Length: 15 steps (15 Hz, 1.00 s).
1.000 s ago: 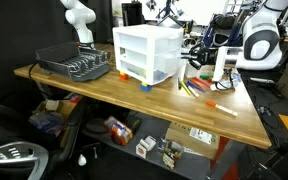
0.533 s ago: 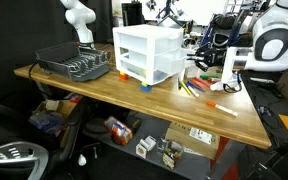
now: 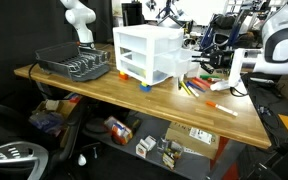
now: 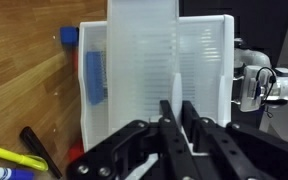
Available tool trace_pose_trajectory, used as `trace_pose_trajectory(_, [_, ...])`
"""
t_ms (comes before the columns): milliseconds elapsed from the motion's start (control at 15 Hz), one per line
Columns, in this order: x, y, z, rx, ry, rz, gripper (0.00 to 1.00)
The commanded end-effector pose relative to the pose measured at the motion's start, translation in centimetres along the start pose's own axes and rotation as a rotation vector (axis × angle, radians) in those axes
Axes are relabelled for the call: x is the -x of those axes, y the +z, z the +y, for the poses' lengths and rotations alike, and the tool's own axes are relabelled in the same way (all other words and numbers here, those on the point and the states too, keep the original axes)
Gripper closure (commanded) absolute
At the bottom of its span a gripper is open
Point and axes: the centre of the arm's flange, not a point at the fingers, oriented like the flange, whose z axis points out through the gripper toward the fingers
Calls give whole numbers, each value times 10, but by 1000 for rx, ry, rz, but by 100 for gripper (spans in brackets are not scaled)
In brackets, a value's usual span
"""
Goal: Open the second drawer of the cabinet
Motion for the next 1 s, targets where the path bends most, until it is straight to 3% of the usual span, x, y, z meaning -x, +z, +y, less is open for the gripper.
trace_pose_trajectory(0, [14, -18, -6, 16, 1, 51, 96])
trace_pose_trajectory(933, [17, -45, -10, 114, -4, 96, 96])
